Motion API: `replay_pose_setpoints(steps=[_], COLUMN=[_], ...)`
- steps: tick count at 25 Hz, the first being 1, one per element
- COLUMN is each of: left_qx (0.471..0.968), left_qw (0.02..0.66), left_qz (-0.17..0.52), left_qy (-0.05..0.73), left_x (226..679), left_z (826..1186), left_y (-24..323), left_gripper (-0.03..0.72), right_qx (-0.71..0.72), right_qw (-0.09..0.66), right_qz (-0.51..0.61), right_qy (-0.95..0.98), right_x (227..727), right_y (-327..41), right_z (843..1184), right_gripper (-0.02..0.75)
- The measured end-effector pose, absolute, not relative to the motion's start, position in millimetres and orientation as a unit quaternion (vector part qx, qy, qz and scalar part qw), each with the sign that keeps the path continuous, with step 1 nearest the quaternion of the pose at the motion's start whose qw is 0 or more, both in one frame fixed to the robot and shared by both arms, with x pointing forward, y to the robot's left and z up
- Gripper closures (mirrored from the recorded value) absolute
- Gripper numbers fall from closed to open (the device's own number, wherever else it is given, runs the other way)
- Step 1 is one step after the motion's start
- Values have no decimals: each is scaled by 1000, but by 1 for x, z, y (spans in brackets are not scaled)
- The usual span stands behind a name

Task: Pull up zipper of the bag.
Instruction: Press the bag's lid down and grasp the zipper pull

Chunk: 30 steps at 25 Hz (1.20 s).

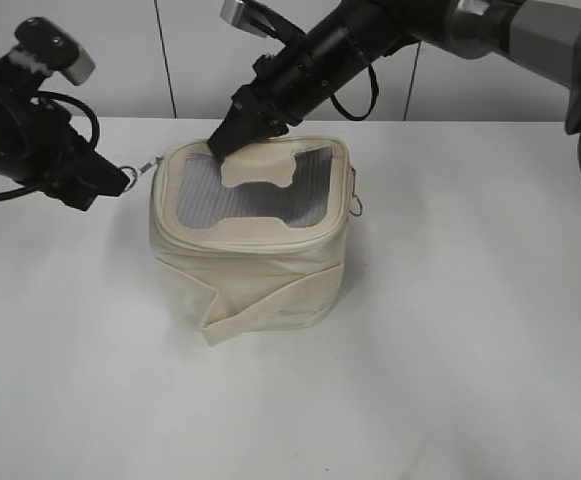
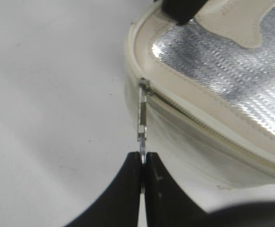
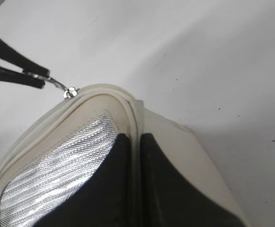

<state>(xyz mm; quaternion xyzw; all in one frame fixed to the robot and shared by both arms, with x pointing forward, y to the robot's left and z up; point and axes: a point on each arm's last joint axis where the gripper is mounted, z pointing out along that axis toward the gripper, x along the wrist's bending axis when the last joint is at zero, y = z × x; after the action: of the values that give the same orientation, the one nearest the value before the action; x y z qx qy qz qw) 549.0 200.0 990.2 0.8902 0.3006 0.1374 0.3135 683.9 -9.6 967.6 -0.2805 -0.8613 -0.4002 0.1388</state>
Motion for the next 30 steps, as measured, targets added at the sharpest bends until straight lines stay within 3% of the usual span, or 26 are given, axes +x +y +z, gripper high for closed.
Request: replay_pose_setpoints(steps=[15,22,30], left_qx=[898,901,915], left_qw=[303,290,294], left_qz=[61,21,-27], left_qy=[313,322,277], left_x=[514,496,466], left_z=[1022,1011,996], left_y=[202,201,160], left_gripper=[680,680,677], right_qx=[-321,-369,-397], right_qw=[173,181,182], right_qz=[-389,-387,-387], right_qy=[-846,-825,-812], right_x=[679,686,693], right_y=[-4,-14,-22], right_z=[968,968,968], right_gripper=[694,695,696])
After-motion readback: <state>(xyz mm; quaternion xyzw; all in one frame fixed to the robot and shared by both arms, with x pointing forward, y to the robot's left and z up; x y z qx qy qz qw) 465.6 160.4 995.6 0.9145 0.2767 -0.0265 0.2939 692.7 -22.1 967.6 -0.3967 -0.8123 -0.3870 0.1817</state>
